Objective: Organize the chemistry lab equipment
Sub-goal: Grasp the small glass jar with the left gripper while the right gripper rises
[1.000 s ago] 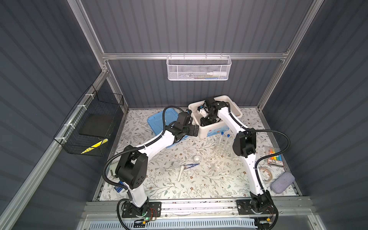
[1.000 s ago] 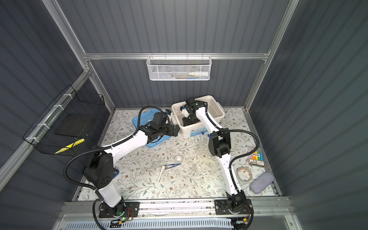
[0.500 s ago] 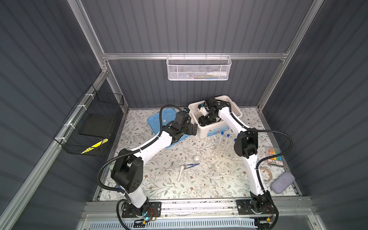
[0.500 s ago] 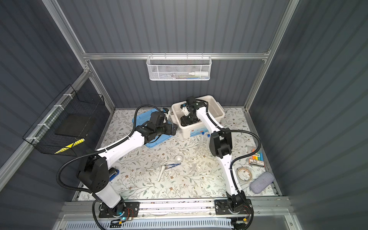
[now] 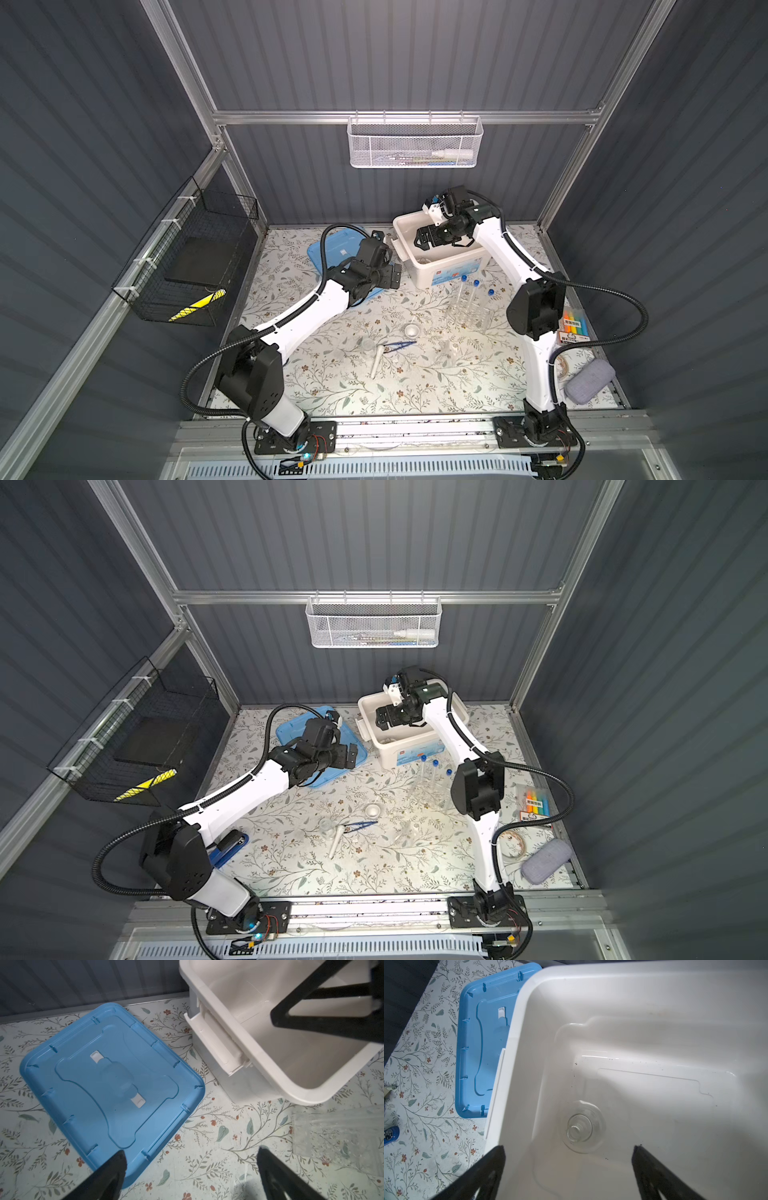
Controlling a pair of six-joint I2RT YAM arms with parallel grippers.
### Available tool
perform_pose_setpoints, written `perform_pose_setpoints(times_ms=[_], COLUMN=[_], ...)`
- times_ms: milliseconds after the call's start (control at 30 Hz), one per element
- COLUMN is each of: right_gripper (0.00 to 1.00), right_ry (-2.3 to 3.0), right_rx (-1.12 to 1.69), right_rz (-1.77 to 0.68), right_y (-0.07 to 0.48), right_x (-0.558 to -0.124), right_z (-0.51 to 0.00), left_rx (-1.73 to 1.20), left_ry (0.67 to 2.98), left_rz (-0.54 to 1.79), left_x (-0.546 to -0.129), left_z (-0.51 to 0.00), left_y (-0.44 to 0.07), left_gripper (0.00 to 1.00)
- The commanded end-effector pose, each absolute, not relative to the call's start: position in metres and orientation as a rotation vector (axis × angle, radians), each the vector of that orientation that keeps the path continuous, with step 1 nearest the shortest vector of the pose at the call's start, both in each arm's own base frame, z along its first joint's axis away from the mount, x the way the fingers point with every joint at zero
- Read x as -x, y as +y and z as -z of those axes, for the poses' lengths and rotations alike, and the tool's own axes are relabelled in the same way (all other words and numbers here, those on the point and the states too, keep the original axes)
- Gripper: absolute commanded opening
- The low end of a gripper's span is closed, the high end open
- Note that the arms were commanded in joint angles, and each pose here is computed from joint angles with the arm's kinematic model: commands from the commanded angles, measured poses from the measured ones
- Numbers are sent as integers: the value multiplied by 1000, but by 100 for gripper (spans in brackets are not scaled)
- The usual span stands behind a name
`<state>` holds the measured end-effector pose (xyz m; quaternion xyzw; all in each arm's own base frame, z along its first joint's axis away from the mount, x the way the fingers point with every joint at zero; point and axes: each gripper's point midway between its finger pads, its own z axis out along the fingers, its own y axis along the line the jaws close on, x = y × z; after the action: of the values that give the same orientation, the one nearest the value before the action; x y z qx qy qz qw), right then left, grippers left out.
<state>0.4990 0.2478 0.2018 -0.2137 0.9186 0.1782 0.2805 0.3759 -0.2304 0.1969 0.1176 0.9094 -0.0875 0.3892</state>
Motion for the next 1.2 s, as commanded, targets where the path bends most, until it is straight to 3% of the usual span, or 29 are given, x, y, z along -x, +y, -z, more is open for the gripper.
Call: perform_pose_setpoints(times_ms=[0,367,767,1167], right_gripper=[99,99,99,99], right_ry=[2407,2368,2303,2319], right_rx=[530,444,322,274], right_rz=[-476,-437,-410,-405], right_y=[241,215,175,160], right_x=[-499,-488,-480,-476], right_z=[-223,-240,-257,-251], left_rx=[-243,-158,-68,-54], left_ry=[2406,2537,2711,2774], left_rz=[135,-62,-103,-41], left_x=[-351,-288,-232,-223], left_z=[-185,-163,-128,-103], left_y=[-206,-187,-176,-185], left_gripper=[100,100,100,92])
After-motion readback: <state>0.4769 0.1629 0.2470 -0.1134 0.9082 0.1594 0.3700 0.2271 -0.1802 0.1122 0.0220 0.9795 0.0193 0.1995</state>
